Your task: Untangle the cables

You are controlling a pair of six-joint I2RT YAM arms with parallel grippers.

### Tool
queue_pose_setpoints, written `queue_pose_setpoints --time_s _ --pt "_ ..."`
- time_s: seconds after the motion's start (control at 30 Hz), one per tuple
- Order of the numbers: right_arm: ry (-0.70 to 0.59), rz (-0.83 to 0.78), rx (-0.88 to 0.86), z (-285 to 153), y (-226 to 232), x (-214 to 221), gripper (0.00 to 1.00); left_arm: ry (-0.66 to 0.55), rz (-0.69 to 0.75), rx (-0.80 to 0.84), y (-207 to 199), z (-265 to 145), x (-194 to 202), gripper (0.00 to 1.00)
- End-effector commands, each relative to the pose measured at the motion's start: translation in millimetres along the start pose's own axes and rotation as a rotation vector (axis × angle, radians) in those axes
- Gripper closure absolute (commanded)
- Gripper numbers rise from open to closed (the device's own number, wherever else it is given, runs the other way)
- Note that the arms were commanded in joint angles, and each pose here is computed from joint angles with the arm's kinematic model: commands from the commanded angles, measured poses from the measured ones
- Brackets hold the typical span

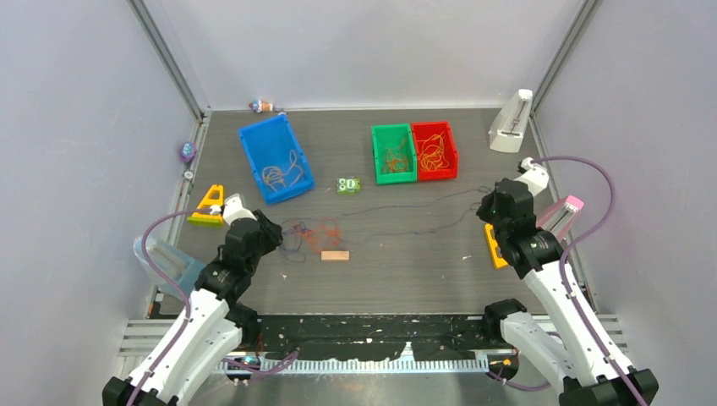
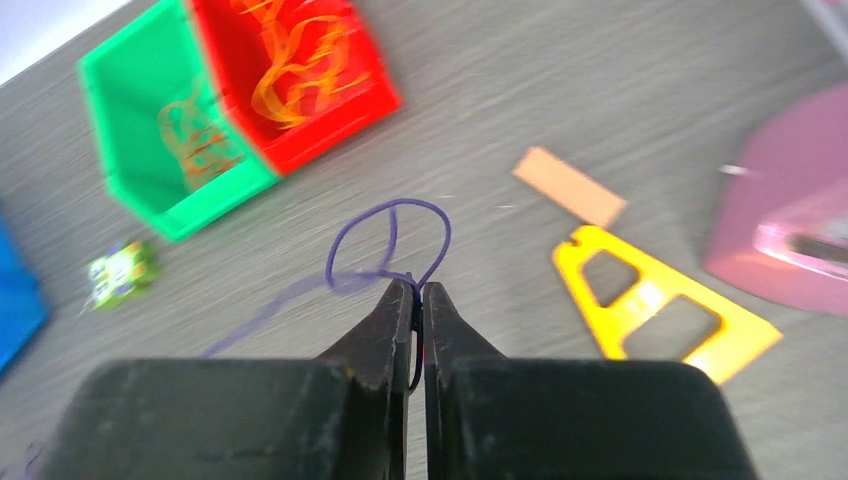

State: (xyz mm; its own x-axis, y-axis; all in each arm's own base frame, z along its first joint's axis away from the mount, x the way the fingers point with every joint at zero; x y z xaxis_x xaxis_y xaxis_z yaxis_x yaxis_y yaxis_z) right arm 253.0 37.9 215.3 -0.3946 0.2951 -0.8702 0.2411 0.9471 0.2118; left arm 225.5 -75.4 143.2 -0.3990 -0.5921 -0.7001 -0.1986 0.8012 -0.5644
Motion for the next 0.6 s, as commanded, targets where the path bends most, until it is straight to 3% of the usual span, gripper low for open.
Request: queue_pose_setpoints --time_s 0.0,0.1,0.27,0.4,0.57 --pt "-0.075 0.041 0.226 -12.3 -40.2 -18.8 0.95 -0.093 -0.011 -0.356 60.0 -5.6 -6.2 0.48" --pt "-0.086 0.028 0.174 -11.4 -32.6 -23.5 0.95 -0.060 0.025 -0.346 59.7 -4.3 -2.0 0.38" --pt "-0.037 -0.024 -0.024 -4.0 0.7 -23.5 0.95 -0.026 0.048 -0.259 43.0 -0.9 -2.9 0.36" --pt "-0.007 -0.100 -0.210 -6.4 28.8 -25.6 0.95 0.138 0.192 0.157 -18.7 -1.1 13.5 0.34" --pt "0.022 -0.154 -0.419 -20.6 62.0 -38.9 0.95 0.231 0.329 0.310 -62.7 -0.4 22.5 0.34"
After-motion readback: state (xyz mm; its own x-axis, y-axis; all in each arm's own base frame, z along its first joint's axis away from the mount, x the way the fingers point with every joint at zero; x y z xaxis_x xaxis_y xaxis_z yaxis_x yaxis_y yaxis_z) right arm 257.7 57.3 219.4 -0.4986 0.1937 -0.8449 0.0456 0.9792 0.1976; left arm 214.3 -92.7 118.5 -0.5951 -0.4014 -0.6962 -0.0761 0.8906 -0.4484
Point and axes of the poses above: each gripper's point midway between its finger pads, its own z axis out along the fingers, its own y axis along the line the jaws close on, x = y × z, the point moved 3 cm from there along -z, back along the fingers, and after that the axes turned 8 degrees about -z, right-handed, at the moved point
